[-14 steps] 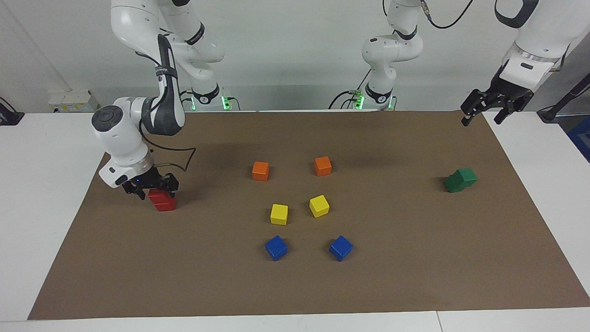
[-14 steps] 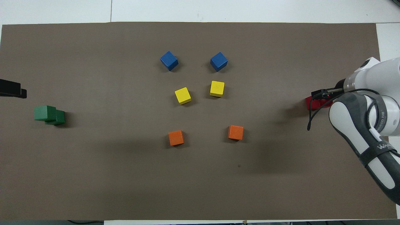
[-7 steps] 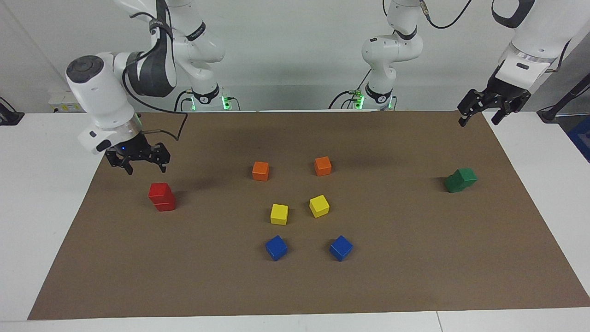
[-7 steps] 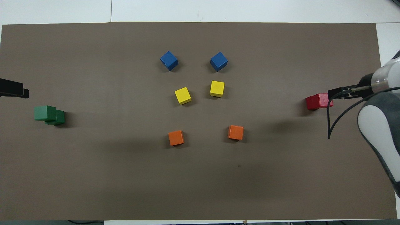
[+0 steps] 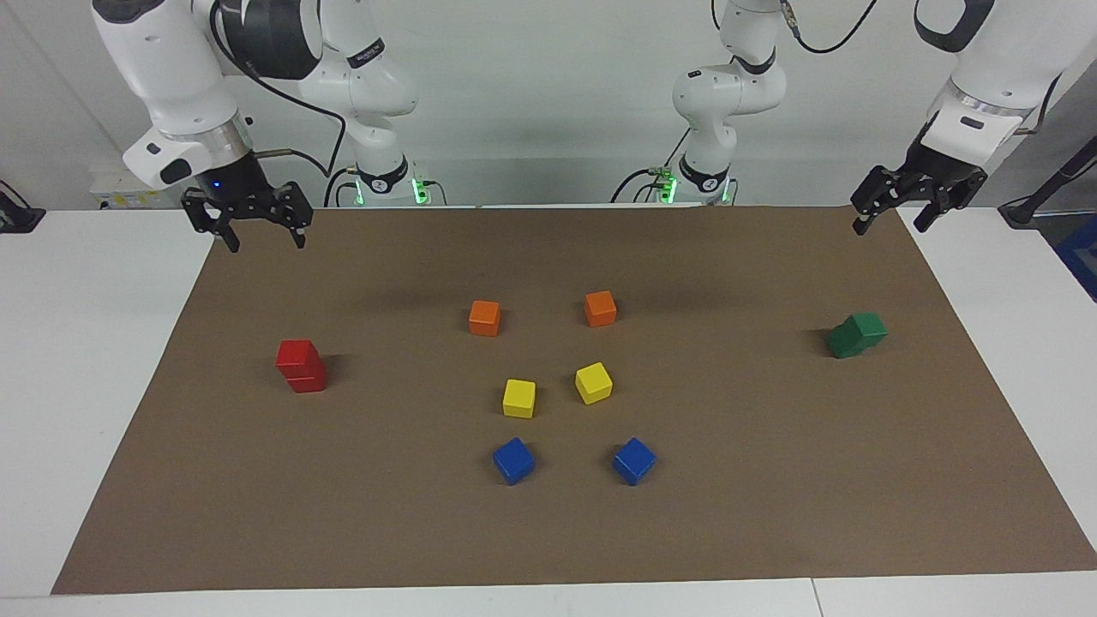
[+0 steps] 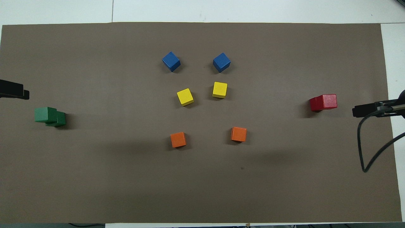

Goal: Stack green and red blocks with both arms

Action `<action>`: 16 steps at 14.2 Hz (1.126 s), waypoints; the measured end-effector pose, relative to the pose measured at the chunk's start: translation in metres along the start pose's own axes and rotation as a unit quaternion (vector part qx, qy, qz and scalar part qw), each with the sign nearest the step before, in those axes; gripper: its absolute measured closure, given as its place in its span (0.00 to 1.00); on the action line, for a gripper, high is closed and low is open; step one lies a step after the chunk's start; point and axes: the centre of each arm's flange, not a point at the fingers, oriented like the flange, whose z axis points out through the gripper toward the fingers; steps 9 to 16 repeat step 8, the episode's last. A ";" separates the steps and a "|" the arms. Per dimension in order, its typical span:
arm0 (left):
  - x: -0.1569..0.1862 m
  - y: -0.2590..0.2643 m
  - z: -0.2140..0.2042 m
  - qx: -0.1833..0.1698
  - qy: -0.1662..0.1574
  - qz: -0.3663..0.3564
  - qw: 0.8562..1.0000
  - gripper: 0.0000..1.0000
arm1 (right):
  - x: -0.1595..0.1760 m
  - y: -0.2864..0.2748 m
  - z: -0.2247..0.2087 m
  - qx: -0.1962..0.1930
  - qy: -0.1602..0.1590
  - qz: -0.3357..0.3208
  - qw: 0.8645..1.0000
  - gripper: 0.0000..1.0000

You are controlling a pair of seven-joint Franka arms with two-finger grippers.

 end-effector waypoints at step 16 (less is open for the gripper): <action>0.000 0.000 0.000 0.000 0.000 0.000 1.000 0.00 | 0.013 0.003 -0.005 0.003 -0.014 0.001 1.000 0.00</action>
